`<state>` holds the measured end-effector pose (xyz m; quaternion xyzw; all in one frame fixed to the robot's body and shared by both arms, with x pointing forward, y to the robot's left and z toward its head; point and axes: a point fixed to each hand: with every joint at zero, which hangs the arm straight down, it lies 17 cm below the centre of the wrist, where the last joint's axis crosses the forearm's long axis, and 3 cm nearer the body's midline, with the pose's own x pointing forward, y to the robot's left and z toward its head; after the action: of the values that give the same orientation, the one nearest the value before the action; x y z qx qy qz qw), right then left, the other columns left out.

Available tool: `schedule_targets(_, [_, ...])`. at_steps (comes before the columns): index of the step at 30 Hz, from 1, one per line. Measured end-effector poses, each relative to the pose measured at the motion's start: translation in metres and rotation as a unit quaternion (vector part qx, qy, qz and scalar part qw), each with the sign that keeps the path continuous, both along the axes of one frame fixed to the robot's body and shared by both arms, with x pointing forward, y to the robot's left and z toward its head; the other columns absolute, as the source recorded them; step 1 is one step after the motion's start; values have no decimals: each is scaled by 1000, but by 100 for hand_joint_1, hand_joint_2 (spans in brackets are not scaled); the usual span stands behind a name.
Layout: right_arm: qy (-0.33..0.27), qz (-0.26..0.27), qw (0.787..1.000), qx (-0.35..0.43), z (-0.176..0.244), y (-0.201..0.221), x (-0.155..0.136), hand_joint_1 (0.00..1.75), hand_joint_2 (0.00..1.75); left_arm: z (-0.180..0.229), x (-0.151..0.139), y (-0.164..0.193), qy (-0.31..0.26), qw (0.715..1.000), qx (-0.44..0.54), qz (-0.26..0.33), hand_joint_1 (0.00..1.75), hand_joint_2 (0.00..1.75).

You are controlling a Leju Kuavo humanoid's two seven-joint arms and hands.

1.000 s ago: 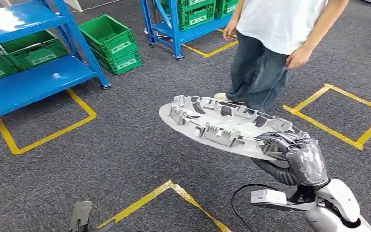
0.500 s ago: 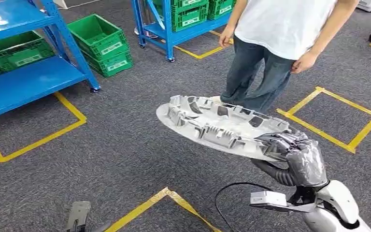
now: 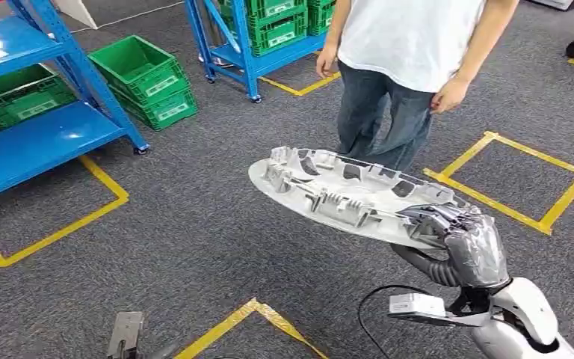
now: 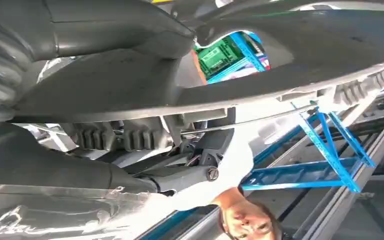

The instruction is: Take the parts from the cabinet and place them on the table.

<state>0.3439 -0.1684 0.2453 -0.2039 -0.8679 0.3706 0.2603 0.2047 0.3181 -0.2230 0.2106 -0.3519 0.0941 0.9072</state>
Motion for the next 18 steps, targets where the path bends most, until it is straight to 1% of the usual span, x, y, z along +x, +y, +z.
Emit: schedule_targets(18, [6, -17, 1000, 2, -7, -12, -5, 175, 175, 1, 4, -5, -2, 1000, -4, -6, 0, 175])
